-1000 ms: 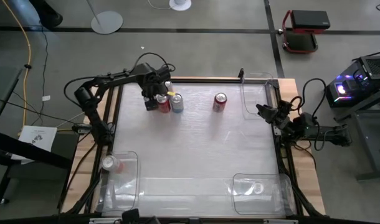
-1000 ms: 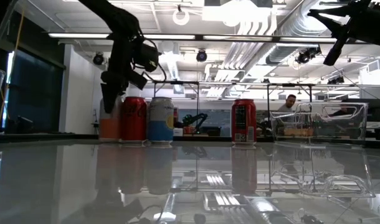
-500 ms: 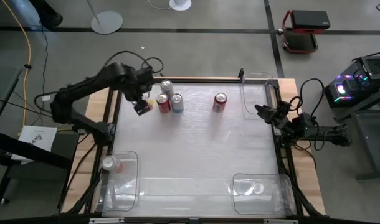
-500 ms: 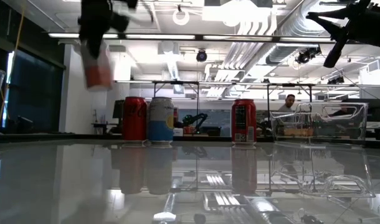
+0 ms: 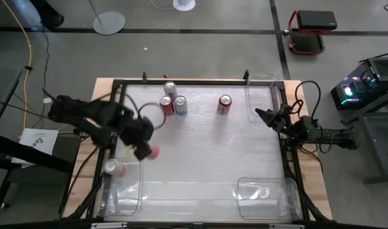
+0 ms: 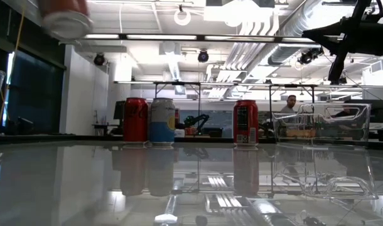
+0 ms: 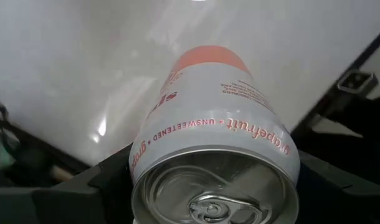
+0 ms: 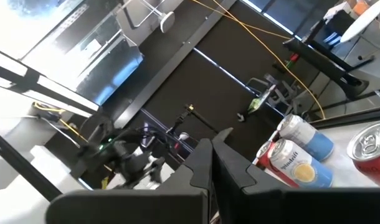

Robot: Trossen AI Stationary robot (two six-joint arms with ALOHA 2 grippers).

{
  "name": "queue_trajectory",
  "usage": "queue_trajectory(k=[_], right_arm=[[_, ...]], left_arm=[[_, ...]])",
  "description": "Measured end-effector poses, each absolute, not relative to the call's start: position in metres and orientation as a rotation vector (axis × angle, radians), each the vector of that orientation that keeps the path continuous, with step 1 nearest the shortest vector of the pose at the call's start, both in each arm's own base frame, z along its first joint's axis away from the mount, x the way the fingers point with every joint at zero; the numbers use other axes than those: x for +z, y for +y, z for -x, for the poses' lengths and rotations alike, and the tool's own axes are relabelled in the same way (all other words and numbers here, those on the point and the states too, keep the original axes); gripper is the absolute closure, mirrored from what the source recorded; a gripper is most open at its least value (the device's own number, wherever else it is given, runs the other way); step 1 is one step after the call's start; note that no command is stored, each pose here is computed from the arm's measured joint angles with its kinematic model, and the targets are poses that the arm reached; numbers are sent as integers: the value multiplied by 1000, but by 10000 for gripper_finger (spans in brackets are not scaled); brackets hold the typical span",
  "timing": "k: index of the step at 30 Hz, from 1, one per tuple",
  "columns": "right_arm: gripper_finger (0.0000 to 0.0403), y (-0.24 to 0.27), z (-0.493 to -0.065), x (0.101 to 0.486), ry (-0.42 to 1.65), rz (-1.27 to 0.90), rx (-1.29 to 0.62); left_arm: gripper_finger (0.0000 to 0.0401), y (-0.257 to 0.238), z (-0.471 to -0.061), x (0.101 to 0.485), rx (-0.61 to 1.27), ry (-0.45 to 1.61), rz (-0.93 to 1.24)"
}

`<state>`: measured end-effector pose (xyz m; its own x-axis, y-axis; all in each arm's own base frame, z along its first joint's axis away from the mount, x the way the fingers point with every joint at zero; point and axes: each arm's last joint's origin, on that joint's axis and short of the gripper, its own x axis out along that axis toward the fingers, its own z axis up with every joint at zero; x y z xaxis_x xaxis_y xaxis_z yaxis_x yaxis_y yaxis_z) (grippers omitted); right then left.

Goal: Sort soda cans
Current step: Put the orange-white soda can into the bottom left transparent bin

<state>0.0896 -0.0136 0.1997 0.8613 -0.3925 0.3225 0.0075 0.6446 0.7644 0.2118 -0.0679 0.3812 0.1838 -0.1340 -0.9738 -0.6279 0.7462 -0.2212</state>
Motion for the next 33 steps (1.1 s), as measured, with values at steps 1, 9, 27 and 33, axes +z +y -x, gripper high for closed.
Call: queue_trajectory(k=[1, 9, 27, 33], right_arm=[[403, -14, -90, 200, -495, -846, -239], [403, -14, -90, 198, -481, -841, -246], [403, -14, -89, 201, -510, -849, -233], [403, -14, -89, 201, -514, -850, -231]], left_arm=[[113, -77, -210, 380, 388, 1384, 707], [113, -130, -186, 368, 475, 1522, 834], [113, -143, -173, 288, 655, 1615, 652], [113, -141, -171, 265, 645, 1642, 596]])
